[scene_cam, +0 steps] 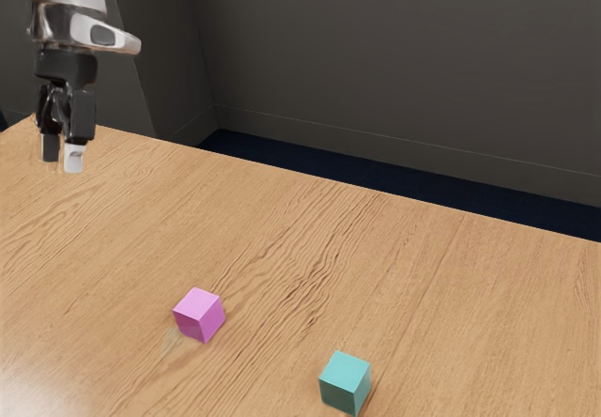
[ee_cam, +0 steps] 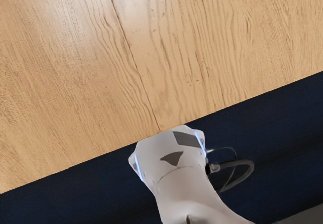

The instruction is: Pick up the blue block with one arm, and put the blue block on the pink block with one arm

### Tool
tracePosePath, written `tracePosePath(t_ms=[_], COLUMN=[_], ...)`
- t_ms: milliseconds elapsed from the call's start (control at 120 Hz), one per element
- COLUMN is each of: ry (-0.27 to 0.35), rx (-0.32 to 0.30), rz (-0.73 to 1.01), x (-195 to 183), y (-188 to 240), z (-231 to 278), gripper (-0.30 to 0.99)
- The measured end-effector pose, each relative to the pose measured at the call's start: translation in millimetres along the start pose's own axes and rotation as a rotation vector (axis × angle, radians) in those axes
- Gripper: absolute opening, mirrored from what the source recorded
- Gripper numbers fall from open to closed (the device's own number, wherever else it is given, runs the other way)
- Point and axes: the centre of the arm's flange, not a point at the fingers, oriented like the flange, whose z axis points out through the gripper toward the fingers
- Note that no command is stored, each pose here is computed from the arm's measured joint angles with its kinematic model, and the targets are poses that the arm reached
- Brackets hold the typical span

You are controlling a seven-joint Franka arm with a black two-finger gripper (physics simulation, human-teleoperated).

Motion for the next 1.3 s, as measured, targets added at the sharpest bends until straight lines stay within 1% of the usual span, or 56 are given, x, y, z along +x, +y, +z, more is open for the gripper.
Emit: tracePosePath(t_ms=[75, 150, 217, 250, 283, 308, 358, 408, 450, 483, 583, 633, 717, 792, 842, 925, 1017, 1150, 1300], ry=[0.095, 0.162, 0.232, 0.296, 0.342, 0.364, 0.383, 0.388, 0.367, 0.344, 0.251, 0.226, 0.2, 0.197, 0.19, 0.194, 0.211, 0.242, 0.282], rx=[0.046, 0.085, 0.139, 0.186, 0.224, 0.254, 0.324, 0.364, 0.371, 0.372, 0.351, 0.348, 0.348, 0.347, 0.339, 0.326, 0.319, 0.294, 0.259], rz=[0.087, 0.163, 0.229, 0.267, 0.307, 0.349, 0.472, 0.554, 0.599, 0.635, 0.738, 0.775, 0.813, 0.817, 0.801, 0.772, 0.757, 0.731, 0.653], x=[11.6, 18.5, 13.2, -1.7, -12.2, -15.1, -10.4, -6.1, 7.4, 22.7, 97.1, 120.6, 147.6, 165.9, 176.8, 193.2, 207.2, 224.1, 238.4], y=[-4.9, -7.9, -2.1, 9.4, 21.8, 36.9, 88.6, 121.9, 137.9, 149.7, 176.1, 186.8, 199.6, 200.5, 192.6, 179.9, 178.8, 187.1, 190.5], z=[-7.6, -15.0, -35.4, -60.1, -77.8, -88.0, -101.1, -104.6, -98.8, -91.8, -55.2, -39.3, -13.5, 0.3, 15.2, 38.6, 62.7, 102.2, 142.8], gripper=[0.69, 0.69, 0.69, 0.69, 0.69, 0.69, 0.69, 0.69, 0.69, 0.69, 0.69, 0.69, 0.69, 0.69, 0.69, 0.69, 0.69, 0.69, 0.69])
